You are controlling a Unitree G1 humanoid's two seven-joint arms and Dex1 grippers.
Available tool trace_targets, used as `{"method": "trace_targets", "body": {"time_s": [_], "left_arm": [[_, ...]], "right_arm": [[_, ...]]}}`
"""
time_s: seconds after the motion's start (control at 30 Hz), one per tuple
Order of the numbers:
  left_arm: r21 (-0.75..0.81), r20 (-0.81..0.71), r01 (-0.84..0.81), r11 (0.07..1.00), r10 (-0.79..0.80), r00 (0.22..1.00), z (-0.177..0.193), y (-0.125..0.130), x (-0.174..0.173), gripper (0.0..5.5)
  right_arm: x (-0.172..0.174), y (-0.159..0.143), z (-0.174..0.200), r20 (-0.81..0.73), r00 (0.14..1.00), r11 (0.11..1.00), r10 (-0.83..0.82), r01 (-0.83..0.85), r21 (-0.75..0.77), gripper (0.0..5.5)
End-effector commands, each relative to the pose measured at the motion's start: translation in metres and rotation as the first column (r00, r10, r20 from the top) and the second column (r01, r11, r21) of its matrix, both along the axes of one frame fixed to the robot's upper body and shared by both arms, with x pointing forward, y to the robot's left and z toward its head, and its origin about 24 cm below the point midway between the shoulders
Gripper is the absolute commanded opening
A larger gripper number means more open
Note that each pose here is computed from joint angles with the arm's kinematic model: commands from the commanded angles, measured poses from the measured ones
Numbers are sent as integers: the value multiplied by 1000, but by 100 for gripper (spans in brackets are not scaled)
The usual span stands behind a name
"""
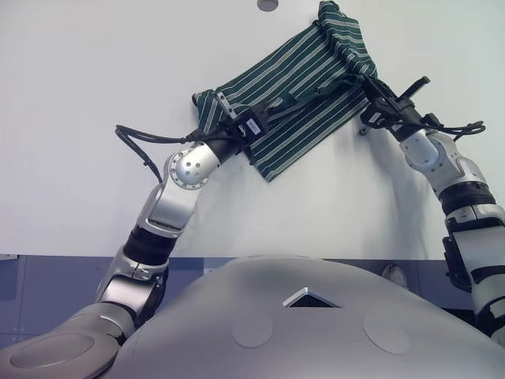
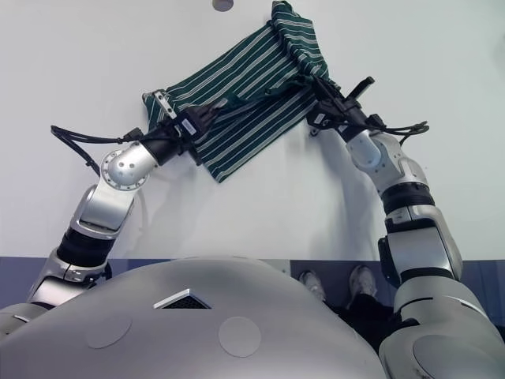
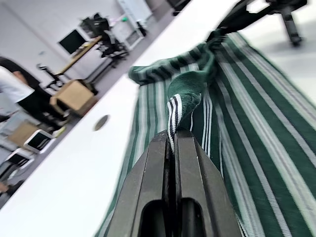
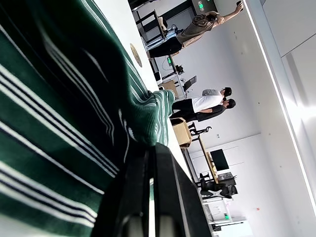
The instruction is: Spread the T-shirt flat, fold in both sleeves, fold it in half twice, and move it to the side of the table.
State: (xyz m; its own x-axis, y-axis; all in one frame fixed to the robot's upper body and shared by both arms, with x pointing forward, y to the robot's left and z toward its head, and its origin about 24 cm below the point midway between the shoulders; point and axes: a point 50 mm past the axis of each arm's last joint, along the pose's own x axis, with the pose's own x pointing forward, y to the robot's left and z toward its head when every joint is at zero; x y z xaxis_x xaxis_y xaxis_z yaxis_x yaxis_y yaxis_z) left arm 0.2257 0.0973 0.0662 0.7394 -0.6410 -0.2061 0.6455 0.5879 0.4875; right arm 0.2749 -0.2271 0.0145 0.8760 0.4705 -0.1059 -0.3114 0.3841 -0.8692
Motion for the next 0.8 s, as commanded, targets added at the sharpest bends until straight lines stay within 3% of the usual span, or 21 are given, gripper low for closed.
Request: {"method": "trace_targets", "body": {"time_s": [0.03,0.17,0.23,0.33,0.47,0.53,0.57,0.63,0.67,0.73,0.77,0.8], "left_arm": [[-17,136,-136,991,137,981,24,18,24,0],[-26,245,-304,952,301,922,50,47,52,0],[-34,236,-308,951,307,922,53,50,62,0],[-51,184,-207,977,212,960,52,32,60,0],[-21,32,-55,998,56,998,39,21,52,0],[66,24,-27,997,25,999,38,23,72,0],[167,60,-30,986,20,998,44,26,99,0],[383,245,-206,900,116,962,87,45,168,0],[418,417,-363,833,179,891,131,58,190,0],[276,696,-578,768,256,671,225,74,199,0],[220,763,-597,772,245,599,255,73,195,0],[209,787,-583,785,219,577,270,69,192,0]], "right_arm": [[21,8,36,139,990,992,-37,19,124,1],[47,7,81,248,957,972,-151,98,212,1],[58,23,89,223,967,976,-120,73,206,1],[56,37,84,170,985,992,-19,-3,127,1],[51,31,81,94,995,998,30,-35,57,1],[63,30,84,55,998,999,-8,5,54,1],[80,36,86,16,999,999,-38,38,26,1],[125,44,120,39,977,977,-211,212,-21,1],[142,44,160,143,937,947,-320,322,4,1],[153,48,255,387,814,901,-433,403,162,1],[150,54,289,476,767,902,-430,380,204,1],[147,59,309,530,741,910,-412,359,206,1]]}}
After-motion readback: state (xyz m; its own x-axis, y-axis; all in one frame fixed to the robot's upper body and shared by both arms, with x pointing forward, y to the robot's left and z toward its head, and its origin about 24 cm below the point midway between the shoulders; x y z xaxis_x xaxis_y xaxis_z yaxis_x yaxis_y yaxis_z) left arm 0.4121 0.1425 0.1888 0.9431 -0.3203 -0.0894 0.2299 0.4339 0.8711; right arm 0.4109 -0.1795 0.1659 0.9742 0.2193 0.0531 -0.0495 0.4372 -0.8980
